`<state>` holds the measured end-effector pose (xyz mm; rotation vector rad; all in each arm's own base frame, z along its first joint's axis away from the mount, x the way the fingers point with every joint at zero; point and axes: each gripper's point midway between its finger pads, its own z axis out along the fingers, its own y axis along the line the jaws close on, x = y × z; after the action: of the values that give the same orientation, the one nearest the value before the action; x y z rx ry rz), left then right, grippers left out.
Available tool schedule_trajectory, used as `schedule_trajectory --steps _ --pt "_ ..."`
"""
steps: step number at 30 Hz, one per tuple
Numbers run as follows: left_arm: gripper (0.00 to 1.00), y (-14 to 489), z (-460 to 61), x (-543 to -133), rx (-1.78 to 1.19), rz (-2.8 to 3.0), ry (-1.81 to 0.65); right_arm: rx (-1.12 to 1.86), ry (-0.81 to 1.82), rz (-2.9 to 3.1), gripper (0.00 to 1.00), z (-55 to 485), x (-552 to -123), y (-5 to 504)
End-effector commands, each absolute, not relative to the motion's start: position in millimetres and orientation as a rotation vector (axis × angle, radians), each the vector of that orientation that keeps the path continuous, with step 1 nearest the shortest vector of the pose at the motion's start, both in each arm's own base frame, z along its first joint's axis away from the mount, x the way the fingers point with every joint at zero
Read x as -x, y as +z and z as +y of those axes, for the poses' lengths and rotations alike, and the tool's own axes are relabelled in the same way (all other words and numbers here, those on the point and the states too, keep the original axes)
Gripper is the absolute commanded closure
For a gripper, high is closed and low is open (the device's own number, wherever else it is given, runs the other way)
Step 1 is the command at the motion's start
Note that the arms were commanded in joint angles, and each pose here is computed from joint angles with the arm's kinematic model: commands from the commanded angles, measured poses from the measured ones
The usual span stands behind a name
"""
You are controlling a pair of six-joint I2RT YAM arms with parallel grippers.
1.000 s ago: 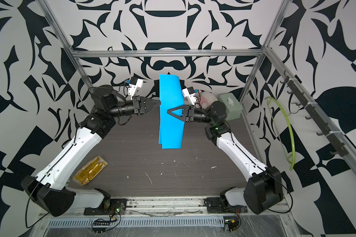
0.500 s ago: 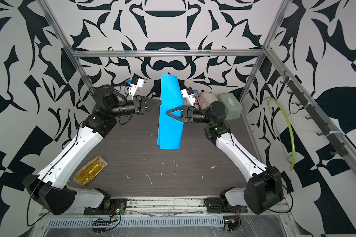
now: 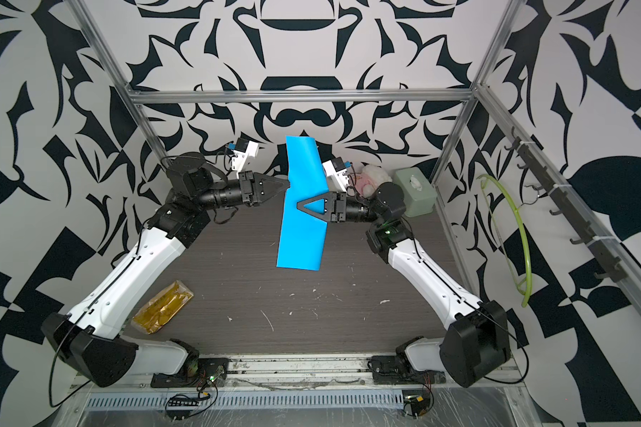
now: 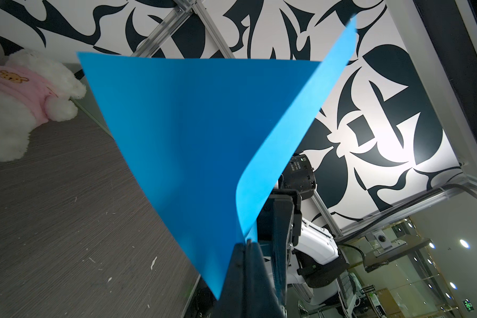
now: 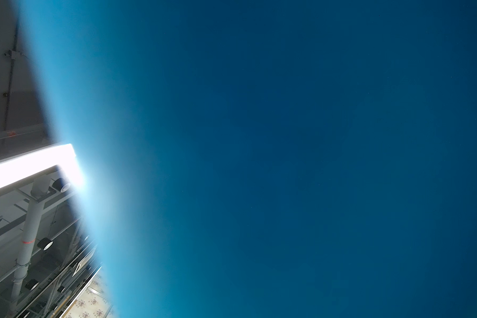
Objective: Fold the rectangular paper in half along the long edge
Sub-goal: Fold the paper.
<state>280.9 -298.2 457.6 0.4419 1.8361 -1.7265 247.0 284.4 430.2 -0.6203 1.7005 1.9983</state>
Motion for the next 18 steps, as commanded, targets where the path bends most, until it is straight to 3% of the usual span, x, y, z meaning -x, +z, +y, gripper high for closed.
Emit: schedule_trajectory --steps 1,18 --pt "1.00 469.8 -297.8 -278.9 -0.483 1.784 -1.731 0.736 1.955 1.576 0.67 277.8 -225.2 463.6" --pt "1.00 470.6 -294.1 -273.4 -0.485 1.780 -1.716 0.704 1.899 1.579 0.75 276.0 -230.0 462.1"
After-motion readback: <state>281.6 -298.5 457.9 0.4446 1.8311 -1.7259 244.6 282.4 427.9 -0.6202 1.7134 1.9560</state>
